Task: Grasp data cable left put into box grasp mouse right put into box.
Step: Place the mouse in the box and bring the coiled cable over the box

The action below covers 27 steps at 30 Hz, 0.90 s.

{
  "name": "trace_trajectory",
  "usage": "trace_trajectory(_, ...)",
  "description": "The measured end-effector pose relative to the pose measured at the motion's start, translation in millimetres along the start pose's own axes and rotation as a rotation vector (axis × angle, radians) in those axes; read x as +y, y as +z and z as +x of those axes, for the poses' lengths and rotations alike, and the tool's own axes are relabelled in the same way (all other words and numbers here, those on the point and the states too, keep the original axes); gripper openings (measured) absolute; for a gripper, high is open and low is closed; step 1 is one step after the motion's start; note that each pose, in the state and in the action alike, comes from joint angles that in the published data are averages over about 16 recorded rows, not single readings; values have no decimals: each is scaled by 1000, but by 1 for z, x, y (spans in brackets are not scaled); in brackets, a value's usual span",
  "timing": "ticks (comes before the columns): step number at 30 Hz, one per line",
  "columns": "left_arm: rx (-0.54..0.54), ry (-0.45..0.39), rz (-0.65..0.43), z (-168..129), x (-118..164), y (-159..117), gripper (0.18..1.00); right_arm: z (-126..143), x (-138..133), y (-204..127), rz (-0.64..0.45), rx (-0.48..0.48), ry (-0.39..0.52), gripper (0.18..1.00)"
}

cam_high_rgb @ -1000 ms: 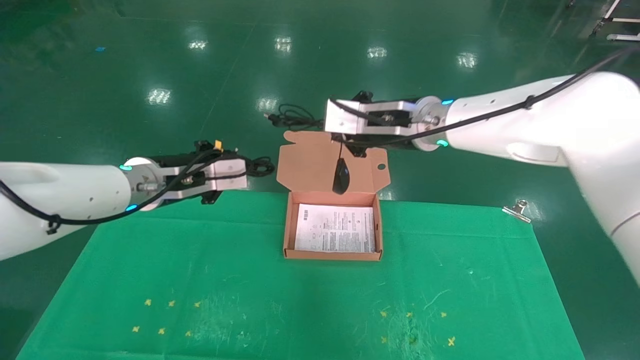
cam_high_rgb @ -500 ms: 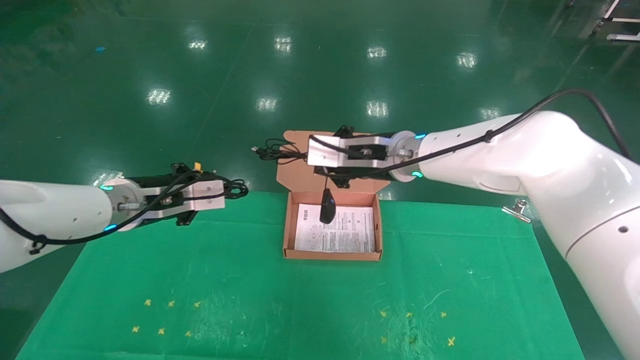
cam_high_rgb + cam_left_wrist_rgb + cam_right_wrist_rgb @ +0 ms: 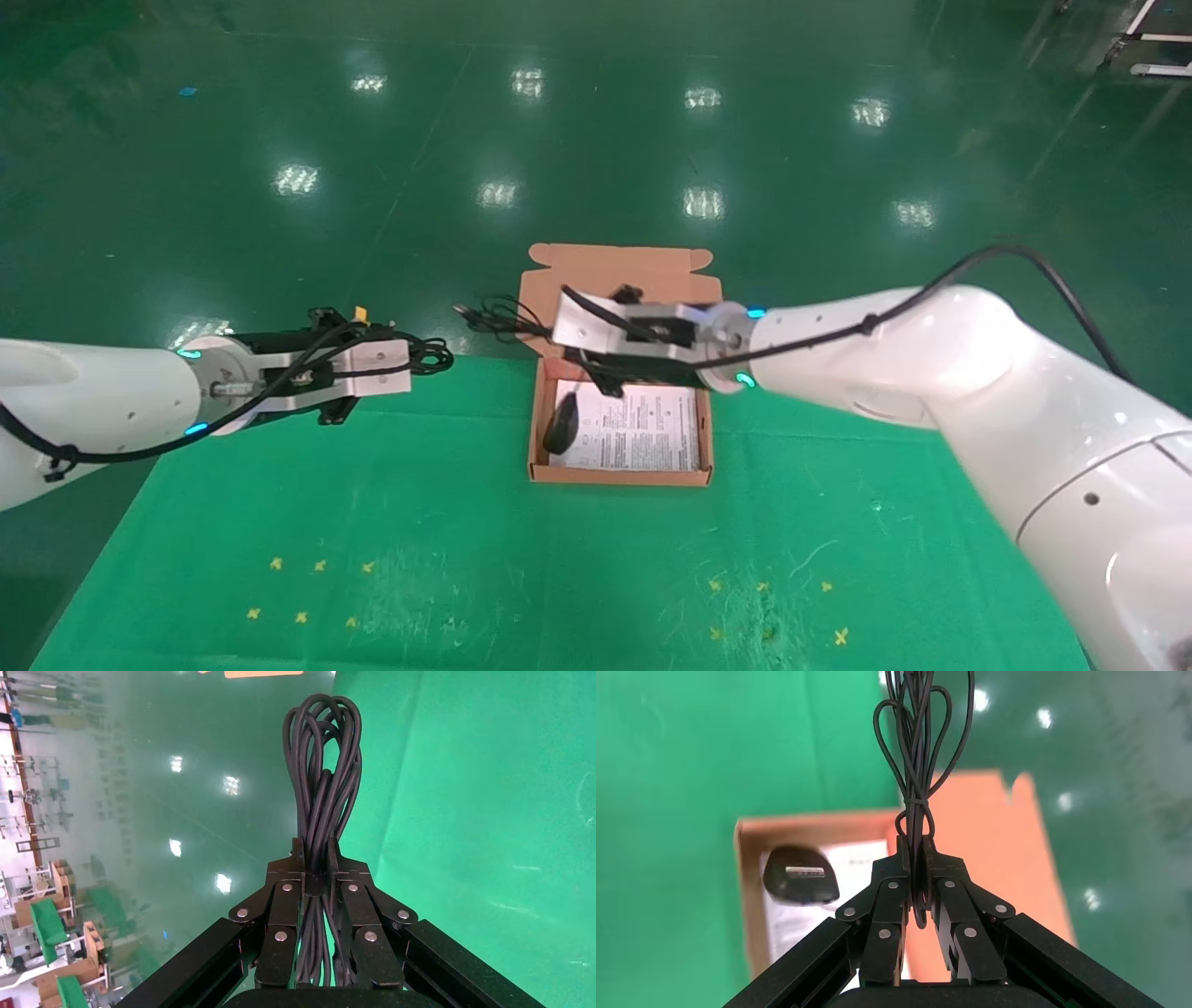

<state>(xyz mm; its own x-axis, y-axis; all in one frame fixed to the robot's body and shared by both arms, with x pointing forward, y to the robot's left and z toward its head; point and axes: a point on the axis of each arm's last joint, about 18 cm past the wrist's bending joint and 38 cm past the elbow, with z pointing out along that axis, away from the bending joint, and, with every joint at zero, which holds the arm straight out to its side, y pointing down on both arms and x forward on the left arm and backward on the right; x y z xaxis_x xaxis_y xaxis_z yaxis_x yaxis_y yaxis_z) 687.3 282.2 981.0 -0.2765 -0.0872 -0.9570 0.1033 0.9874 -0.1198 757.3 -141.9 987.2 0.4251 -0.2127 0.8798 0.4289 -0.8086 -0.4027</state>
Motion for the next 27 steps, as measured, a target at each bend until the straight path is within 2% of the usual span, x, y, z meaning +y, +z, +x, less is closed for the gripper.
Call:
trace_trajectory(10,0,0,0,0,0,0,233,-27,43,6,-102,-36,112,207)
trace_trajectory(27,5,9,26,3,-10,5,233,-40,57,3,-139,-67,114,228)
